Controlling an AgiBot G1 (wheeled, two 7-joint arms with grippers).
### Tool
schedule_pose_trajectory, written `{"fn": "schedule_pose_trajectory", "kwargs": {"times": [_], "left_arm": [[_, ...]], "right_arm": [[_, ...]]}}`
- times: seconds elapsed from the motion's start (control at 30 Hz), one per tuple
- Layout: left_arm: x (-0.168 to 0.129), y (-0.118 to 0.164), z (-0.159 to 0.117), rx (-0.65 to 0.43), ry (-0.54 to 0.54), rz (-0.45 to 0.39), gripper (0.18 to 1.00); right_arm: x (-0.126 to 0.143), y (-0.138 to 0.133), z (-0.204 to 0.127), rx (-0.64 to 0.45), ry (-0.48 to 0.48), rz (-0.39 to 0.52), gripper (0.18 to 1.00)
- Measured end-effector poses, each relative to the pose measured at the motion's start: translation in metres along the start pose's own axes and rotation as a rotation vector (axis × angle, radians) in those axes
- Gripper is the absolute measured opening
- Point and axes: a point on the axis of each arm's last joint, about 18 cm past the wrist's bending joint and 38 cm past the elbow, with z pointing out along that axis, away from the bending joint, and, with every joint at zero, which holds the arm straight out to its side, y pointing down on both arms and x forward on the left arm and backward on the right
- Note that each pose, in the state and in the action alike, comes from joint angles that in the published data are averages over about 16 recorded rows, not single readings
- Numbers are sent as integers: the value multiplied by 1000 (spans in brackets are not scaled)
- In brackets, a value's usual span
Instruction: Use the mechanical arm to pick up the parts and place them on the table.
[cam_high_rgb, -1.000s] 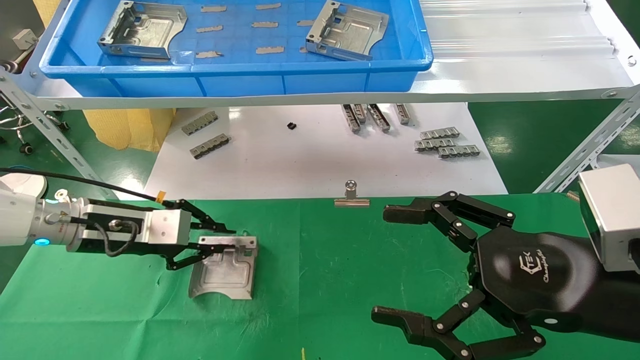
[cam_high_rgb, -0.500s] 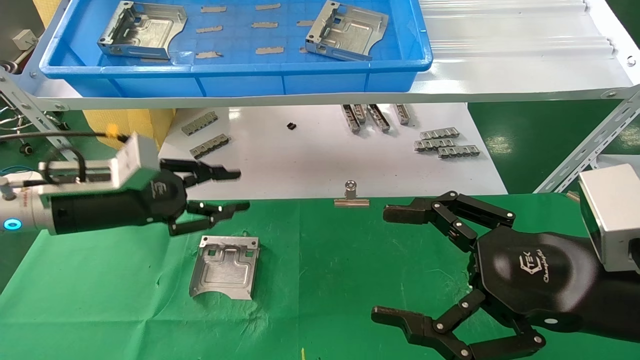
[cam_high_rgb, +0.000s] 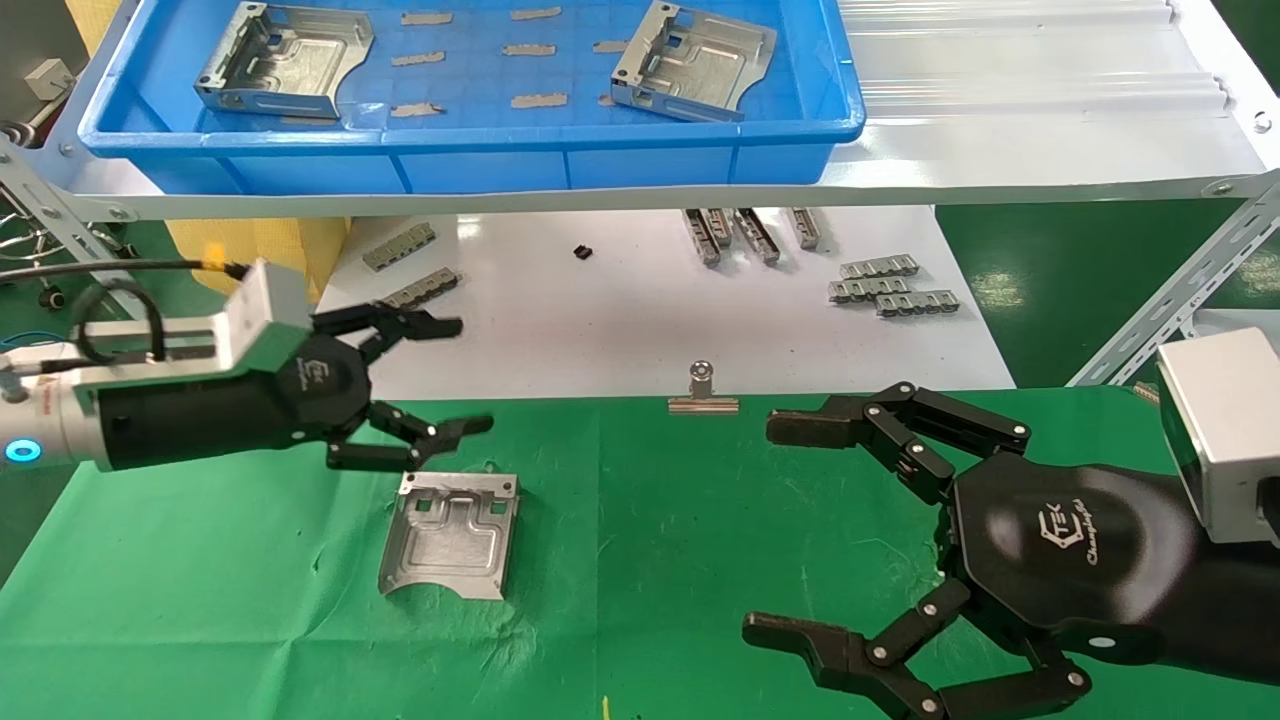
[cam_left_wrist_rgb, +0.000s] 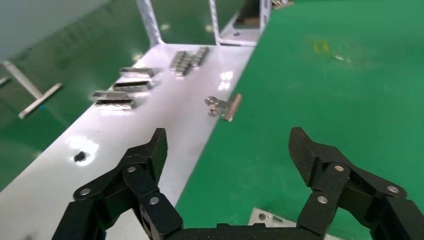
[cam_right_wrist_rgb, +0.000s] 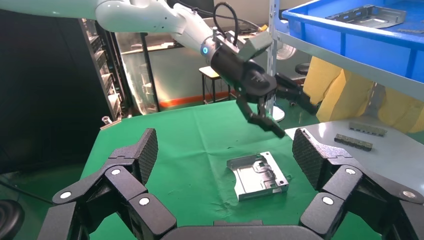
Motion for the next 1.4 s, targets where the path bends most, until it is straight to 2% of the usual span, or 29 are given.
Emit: {"fn": "schedule_pose_trajectory", "kwargs": {"times": [0.2, 0.6, 1.4], "left_arm": [[4, -2, -3, 33, 1, -16, 905], [20, -13, -14, 111, 14, -55, 994], [74, -55, -44, 221, 111, -121, 1001]], "right_arm": [[0, 0, 0, 0, 0, 0, 1000], [0, 0, 0, 0, 0, 0, 1000], [0, 0, 0, 0, 0, 0, 1000]]}}
